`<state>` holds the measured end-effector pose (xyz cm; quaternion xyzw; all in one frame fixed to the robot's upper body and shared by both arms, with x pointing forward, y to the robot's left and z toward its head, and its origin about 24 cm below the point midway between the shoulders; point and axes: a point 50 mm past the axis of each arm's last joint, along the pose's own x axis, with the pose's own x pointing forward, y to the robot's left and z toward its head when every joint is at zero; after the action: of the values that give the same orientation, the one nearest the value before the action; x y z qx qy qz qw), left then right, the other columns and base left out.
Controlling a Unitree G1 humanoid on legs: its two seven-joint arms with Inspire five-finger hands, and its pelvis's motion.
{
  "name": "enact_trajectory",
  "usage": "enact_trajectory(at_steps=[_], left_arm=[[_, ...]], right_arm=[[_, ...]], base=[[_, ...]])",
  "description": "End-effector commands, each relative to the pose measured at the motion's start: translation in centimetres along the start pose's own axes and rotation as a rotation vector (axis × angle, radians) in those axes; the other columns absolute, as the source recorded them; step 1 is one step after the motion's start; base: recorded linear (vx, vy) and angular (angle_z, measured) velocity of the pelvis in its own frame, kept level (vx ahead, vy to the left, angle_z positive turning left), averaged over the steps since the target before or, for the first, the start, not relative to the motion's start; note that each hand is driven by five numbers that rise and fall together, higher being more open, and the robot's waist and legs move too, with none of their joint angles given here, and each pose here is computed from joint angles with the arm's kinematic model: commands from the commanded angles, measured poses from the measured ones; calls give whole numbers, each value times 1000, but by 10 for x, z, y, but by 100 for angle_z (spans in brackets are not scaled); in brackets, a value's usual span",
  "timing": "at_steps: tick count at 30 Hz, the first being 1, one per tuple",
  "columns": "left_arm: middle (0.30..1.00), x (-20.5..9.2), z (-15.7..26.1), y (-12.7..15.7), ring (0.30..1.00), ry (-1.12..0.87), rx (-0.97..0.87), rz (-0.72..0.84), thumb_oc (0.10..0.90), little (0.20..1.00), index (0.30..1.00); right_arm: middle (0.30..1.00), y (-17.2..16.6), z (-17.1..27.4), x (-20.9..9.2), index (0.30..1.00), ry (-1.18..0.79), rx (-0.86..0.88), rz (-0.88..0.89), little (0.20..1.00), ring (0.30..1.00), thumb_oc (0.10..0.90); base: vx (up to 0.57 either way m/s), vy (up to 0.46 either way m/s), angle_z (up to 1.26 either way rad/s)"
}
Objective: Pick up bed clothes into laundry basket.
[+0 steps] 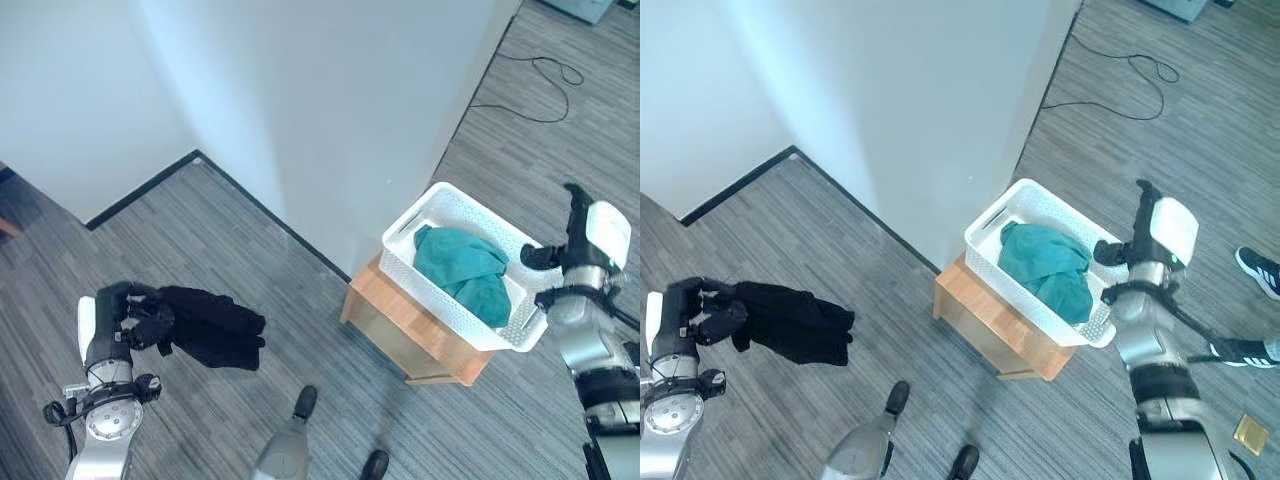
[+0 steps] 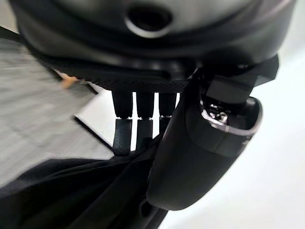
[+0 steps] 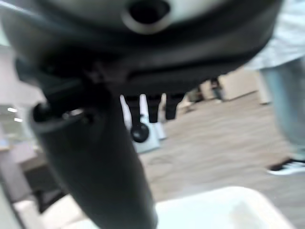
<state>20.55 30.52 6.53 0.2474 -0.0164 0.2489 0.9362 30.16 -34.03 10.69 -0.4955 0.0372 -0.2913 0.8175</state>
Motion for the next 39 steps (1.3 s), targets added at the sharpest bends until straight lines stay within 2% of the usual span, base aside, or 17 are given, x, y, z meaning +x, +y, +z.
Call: enact_trajectory(at_steps=[1, 3, 5, 9, 14, 18, 22, 26, 27, 28, 32, 36, 39], left_arm=[[300, 15, 80, 21, 300, -416, -91, 81, 400, 300, 300], [300, 16, 97, 18, 300, -489, -133, 89, 400, 300, 300], [300, 16, 120, 13, 300, -578, -231, 69, 400, 300, 300], [300, 17, 175, 3, 300, -792, -358, 2, 400, 300, 300], [300, 28, 224, -5, 300, -916, -511, -79, 400, 300, 300], [300, 30, 257, 15, 300, -1065, -421, 33, 400, 300, 300], [300, 33, 263, 23, 300, -1079, -446, 105, 400, 300, 300], [300, 40, 274, 13, 300, -1073, -468, 61, 400, 300, 300], [300, 41, 281, 11, 300, -1095, -432, 69, 400, 300, 300], [300, 46, 294, 11, 300, -1133, -321, 120, 400, 300, 300], [300, 58, 308, 6, 300, -1129, -282, 139, 400, 300, 300], [300, 84, 340, 5, 300, -1118, -105, 227, 400, 300, 300], [300, 95, 349, 13, 300, -1096, -10, 284, 400, 300, 300]], right_arm=[[900, 6, -9, -11, 900, 4, 36, -20, 900, 900, 800], [900, 35, -35, -33, 900, 134, 76, 77, 900, 900, 800], [900, 72, -76, -70, 900, 353, 59, 224, 900, 900, 800], [900, 113, -130, -151, 900, 656, -31, 506, 900, 900, 800], [900, 116, -173, -236, 900, 939, -116, 731, 900, 900, 800], [900, 109, -190, -279, 900, 1022, -175, 830, 900, 900, 800], [900, 113, -186, -281, 900, 1000, -128, 819, 900, 900, 800], [900, 127, -171, -279, 900, 922, -101, 859, 900, 900, 800], [900, 131, -167, -279, 900, 902, -103, 876, 900, 900, 800], [900, 135, -162, -280, 900, 869, -103, 906, 900, 900, 800], [900, 141, -156, -281, 900, 835, -100, 933, 900, 900, 800], [900, 142, -154, -281, 900, 802, -115, 949, 900, 900, 800], [900, 139, -158, -282, 900, 816, -124, 944, 900, 900, 800]], base=[[-48, 17, -11], [-30, 10, -23], [-35, -11, -17], [-6, -13, -10], [-6, 0, -15], [-11, 14, -25], [-16, 24, -26], [12, 4, -10], [35, 8, -1], [43, 10, 0], [8, 1, 0], [4, 35, -7], [2, 57, -24]])
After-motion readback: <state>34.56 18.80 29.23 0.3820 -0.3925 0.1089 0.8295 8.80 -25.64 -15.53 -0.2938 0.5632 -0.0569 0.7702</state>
